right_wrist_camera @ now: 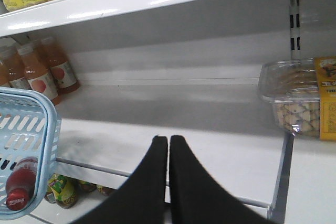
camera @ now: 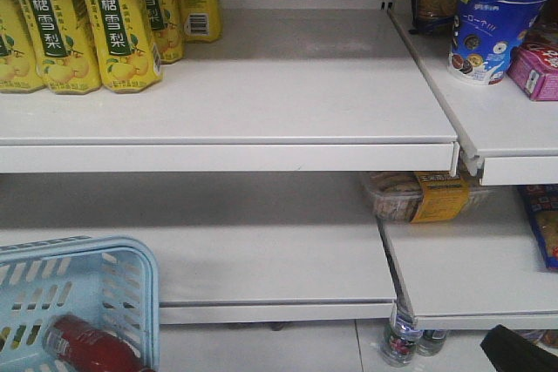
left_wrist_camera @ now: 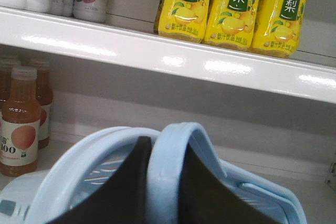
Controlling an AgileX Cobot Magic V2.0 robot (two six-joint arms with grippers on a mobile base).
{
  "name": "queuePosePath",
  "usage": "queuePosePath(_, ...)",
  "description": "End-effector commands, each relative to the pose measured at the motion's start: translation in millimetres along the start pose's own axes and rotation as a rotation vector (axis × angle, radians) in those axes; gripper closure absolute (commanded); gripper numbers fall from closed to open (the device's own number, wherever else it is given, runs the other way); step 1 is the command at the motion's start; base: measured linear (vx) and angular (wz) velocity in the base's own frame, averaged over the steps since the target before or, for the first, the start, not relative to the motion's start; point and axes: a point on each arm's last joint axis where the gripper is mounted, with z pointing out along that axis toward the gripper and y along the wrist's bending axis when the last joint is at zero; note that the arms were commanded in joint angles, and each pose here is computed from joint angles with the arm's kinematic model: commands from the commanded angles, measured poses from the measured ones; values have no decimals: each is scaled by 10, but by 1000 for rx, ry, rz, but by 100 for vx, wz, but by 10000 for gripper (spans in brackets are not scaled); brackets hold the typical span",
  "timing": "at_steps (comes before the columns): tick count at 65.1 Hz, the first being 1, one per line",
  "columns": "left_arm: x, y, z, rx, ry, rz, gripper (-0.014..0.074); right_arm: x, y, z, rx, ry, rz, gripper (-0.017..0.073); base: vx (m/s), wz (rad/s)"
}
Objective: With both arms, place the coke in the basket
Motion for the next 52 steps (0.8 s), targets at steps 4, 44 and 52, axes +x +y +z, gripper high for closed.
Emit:
queuePosePath(4,-251,-79,-37,72,-201,-52,600,-100,5,-5,17,-25,-22,564,0,0)
queuePosePath(44,-251,-79,-37,72,-201,-52,600,-108,-11,-6,35,-33,-37,564,0,0)
queuePosePath(52,-251,-79,-37,72,-201,-52,600,-117,-13,-6,37,-44,-2,564,0,0)
